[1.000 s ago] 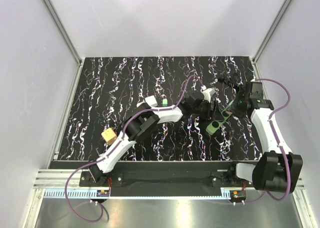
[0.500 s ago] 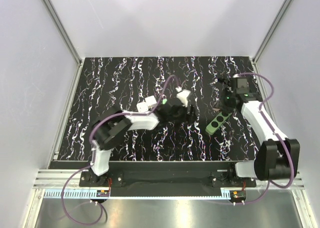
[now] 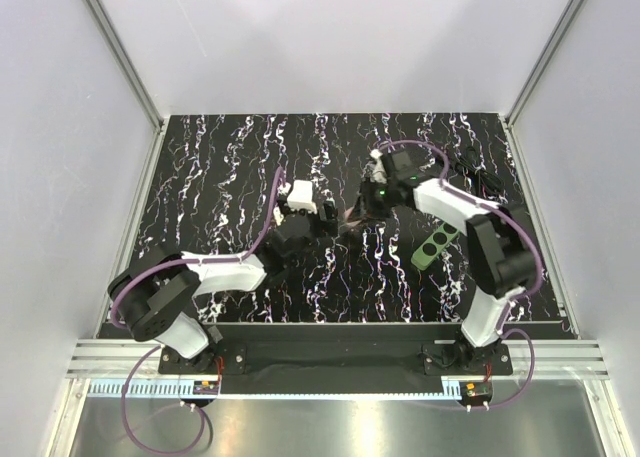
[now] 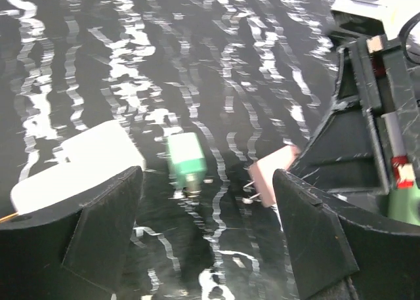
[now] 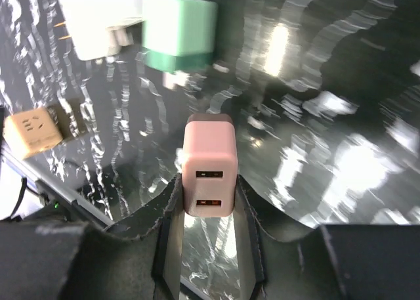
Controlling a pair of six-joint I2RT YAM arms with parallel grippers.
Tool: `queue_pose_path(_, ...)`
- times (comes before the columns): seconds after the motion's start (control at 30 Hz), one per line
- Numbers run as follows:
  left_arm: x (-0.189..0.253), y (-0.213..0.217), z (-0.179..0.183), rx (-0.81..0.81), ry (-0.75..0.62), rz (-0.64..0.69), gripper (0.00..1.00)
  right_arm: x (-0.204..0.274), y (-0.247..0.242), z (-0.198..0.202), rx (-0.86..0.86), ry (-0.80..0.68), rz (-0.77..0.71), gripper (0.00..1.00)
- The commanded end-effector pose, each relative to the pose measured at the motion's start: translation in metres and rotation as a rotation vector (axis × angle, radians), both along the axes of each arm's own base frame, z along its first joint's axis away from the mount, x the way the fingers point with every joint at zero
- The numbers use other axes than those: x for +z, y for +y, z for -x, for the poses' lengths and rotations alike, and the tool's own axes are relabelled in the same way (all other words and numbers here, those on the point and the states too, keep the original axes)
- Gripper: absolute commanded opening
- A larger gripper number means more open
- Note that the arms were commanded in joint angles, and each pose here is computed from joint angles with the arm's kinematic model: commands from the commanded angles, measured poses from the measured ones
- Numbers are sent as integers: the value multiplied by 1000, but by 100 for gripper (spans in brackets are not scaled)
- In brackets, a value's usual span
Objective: Pull the plug off the socket
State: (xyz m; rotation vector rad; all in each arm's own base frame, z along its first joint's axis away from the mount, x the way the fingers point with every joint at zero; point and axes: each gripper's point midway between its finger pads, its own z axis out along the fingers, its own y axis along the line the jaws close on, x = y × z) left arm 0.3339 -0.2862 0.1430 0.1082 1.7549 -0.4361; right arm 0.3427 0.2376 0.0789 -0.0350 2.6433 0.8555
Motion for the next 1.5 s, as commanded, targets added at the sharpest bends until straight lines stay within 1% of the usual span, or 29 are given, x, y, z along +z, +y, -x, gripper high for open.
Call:
queue_pose_path(0.0,28,22,-12,135,-98,63,86,14,42,-17,107,-68,-83,1)
queue_pose_path(0.13,26,21,-14,140,-96,55,86,8,50,-25,103,-57,-79,2)
queue_pose_path(0.27,26,19,-14,131,-96,58,86,4,53,-28,114,-48,-82,7)
queue_pose_path(0.3,25,19,-14,131,-93,55,86,-1,53,-28,115,-32,-77,11)
queue_pose_path(0.37,25,17,-14,124,-92,55,86,-3,54,-28,118,-26,-78,17)
queue_pose_path(0.4,25,17,-14,121,-93,57,86,-7,52,-28,113,-19,-69,25)
queue_pose_path(0.47,25,15,-14,112,-94,59,86,-11,49,-29,97,-19,-48,27)
queue_pose_path(0.5,26,14,-14,109,-97,62,86,-13,47,-30,87,-22,-37,31)
queue_pose_path(0.57,26,12,-14,100,-97,62,87,-12,44,-31,75,-30,-23,39)
queue_pose_path(0.6,26,12,-14,98,-96,62,86,-13,43,-31,69,-34,-10,45)
queue_pose_path(0.63,27,9,-14,86,-97,63,86,-14,41,-32,68,-37,-2,55)
queue_pose_path(0.7,26,5,-14,71,-96,61,87,-12,38,-34,57,-46,14,64)
queue_pose_path(0.77,25,1,-14,50,-94,58,87,-9,36,-35,53,-53,22,77)
queue_pose_path(0.8,26,-1,-15,44,-94,60,87,-6,36,-36,49,-60,26,80)
queue_pose_path(0.83,26,-4,-14,33,-94,59,87,-4,35,-36,48,-63,33,88)
queue_pose_path(0.9,25,-6,-15,26,-90,58,87,5,28,-39,26,-82,66,96)
queue_pose_path(0.97,25,-9,-14,11,-88,59,87,16,18,-40,1,-97,118,100)
queue_pose_path(1.03,26,-13,-13,-14,-93,65,87,23,-2,-47,-53,-128,214,100)
queue_pose_path(1.07,27,-17,-12,-29,-95,68,87,30,-14,-44,-83,-120,258,100)
queue_pose_path(1.1,28,-20,-12,-46,-99,71,87,31,-31,-48,-150,-129,331,100)
queue_pose_path(1.13,28,-27,-9,-86,-98,73,87,31,-47,-44,-191,-108,394,100)
queue_pose_path(1.2,28,-38,-9,-132,-96,76,87,39,-76,-45,-278,-113,463,100)
queue_pose_path(1.3,29,-63,-3,-252,-92,92,87,47,-118,-35,-404,-74,512,100)
queue_pose_path(1.33,28,-75,3,-318,-84,94,87,49,-127,-31,-430,-62,520,100)
queue_pose_path(1.37,28,-86,0,-348,-80,97,87,55,-138,-24,-457,-67,522,100)
queue_pose_path(1.4,25,-94,2,-381,-61,91,86,58,-156,-24,-505,-68,544,100)
queue_pose_path(1.43,23,-107,8,-457,-46,93,86,60,-166,-21,-524,-69,555,100)
queue_pose_path(1.47,18,-124,7,-504,-20,79,84,64,-177,-14,-553,-67,569,100)
